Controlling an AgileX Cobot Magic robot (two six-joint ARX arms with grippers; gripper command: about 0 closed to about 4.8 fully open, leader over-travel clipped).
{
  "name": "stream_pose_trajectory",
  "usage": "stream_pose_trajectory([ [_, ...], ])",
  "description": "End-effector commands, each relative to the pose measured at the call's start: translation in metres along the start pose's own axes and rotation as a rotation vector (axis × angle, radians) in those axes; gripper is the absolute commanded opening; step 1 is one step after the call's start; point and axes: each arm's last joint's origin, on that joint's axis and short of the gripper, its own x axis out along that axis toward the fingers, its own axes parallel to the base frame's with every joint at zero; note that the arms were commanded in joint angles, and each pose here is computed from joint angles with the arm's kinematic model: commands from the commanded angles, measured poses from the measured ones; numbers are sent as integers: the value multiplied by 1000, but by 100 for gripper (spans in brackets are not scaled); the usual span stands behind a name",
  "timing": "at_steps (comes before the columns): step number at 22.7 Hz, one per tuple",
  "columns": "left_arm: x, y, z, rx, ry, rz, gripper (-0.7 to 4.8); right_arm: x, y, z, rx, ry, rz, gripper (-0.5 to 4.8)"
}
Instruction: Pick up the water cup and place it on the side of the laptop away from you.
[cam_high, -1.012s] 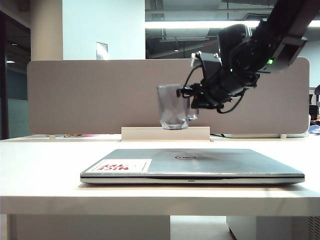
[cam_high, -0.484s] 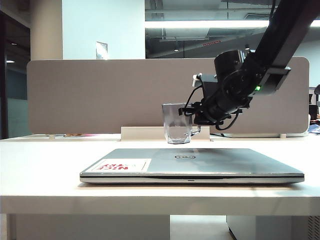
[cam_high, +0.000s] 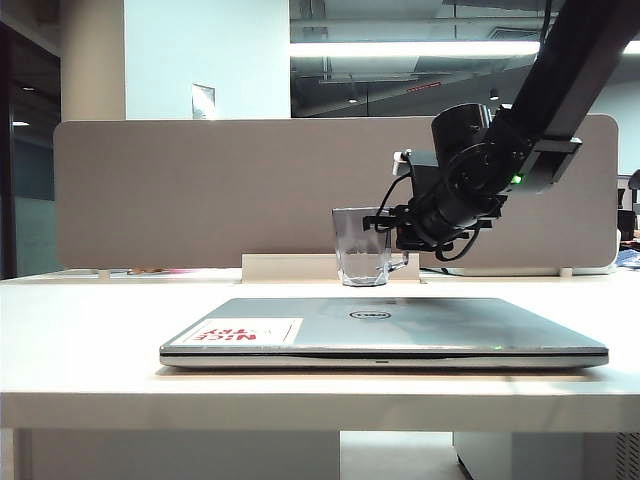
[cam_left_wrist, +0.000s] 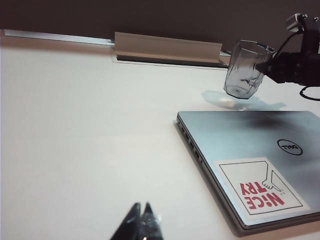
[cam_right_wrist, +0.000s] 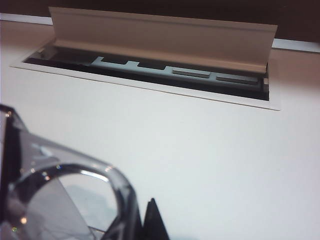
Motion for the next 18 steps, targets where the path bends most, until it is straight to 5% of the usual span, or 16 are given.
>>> stream_pose_trajectory([
  [1,0,0,0,-2,8,-2,-6,-5,1,16,6,-51,10,-2],
  [9,0,0,-2,-8,25,2,-6,-3,-4,50,-56,-150,14,-2],
  [18,0,0,-2,-9,27,1,-6,20,-3,24,-55,-132,52,-2],
])
